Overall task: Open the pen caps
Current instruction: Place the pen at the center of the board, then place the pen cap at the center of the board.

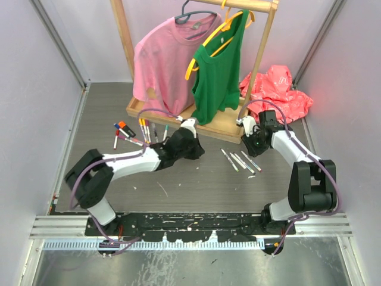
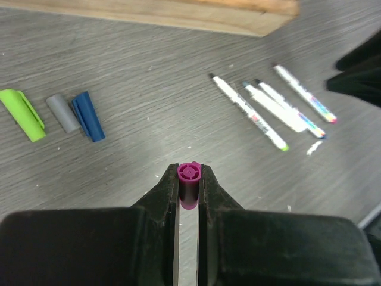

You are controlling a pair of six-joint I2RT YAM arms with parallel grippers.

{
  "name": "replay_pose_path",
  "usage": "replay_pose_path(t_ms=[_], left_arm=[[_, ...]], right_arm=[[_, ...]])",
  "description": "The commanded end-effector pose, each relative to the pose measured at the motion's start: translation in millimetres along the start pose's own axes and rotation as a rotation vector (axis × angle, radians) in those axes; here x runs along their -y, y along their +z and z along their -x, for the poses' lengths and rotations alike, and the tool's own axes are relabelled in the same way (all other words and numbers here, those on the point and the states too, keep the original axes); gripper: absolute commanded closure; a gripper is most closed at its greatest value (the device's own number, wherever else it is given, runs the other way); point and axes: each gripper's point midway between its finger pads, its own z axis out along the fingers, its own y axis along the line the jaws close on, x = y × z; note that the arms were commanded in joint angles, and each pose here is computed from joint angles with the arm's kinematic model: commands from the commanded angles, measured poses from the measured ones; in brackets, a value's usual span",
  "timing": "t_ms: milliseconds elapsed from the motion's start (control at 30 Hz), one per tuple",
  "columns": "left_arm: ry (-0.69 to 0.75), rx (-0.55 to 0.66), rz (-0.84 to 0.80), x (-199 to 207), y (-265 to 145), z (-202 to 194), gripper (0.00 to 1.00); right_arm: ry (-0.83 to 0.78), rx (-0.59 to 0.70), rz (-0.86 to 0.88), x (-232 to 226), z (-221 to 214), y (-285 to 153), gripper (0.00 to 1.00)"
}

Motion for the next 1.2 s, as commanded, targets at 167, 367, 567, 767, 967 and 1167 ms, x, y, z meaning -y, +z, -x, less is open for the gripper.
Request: replay_pose_path(t_ms=[167,367,567,767,967,1167], left_arm=[[0.147,-0.178,0.251,-29,38,-14,0.94],[0.222,-0.185,0.317,-38,52,-8,0.91],[0.288,-0.223,0.37,-48,70,-11,0.89],[0.316,-0.209,0.394,-49,79,-5,0.84],[0.334,-0.208,0.411,-53,82,-4,0.76],[0.343,-0.21,0.409,-52,82,-2,0.74]], right_arm=[[-0.026,0.162,-0.059,5,26,-29,0.65],[-0.048,0.217,-0.073,3,33,-40,0.64],[-0.054,0.236,-0.068,1,36,-43,0.64],[-0.059,0.245,-0.065,0,37,-45,0.64],[-0.064,0.248,-0.059,-1,37,-45,0.65],[-0.068,0.257,-0.058,-3,38,-47,0.64]])
